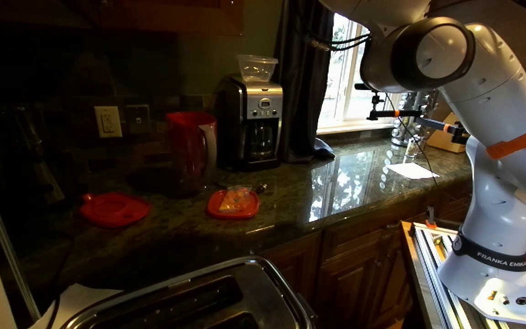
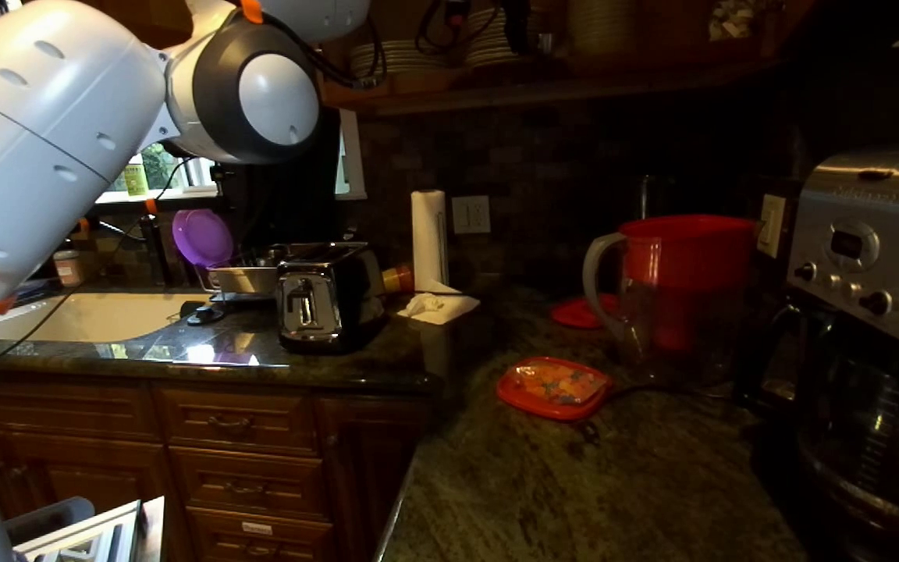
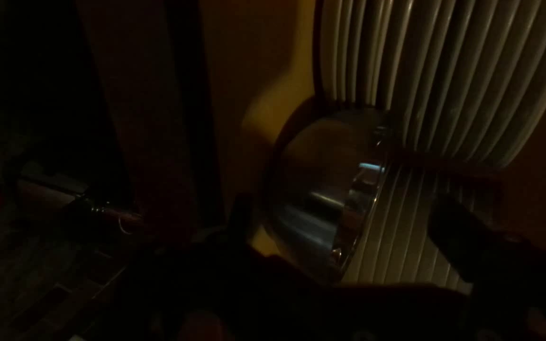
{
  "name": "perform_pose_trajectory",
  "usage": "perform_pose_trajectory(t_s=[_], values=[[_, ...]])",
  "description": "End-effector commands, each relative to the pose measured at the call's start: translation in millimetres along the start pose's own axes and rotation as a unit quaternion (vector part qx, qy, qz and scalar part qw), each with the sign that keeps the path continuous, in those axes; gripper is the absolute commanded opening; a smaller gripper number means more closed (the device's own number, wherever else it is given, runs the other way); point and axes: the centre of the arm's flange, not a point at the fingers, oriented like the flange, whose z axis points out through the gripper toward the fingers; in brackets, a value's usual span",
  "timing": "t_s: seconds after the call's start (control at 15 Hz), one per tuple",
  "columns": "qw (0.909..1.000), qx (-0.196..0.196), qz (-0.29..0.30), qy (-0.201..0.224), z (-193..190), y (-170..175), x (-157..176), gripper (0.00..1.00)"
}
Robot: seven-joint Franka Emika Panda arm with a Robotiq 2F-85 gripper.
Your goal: Move the silver bowl from the bottom shelf to the counter top
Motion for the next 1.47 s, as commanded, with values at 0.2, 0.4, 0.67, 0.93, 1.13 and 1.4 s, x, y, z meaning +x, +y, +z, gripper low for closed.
perform_pose_trajectory(t_s=[0.2, 0.4, 0.67, 0.93, 1.13, 1.4], values=[[0.9998, -0.017, 0.003, 0.009, 16, -13, -5, 0.39], [0.9991, -0.037, 0.002, 0.017, 16, -11, -4, 0.15], [0.9943, -0.1, -0.003, 0.038, 12, -6, 1, 0.0], [0.9937, -0.105, -0.004, 0.039, 10, -6, 2, 0.0], [0.997, -0.068, -0.007, 0.035, 8, -12, -2, 0.01], [0.9985, -0.042, -0.005, 0.036, -3, -26, -10, 0.01]])
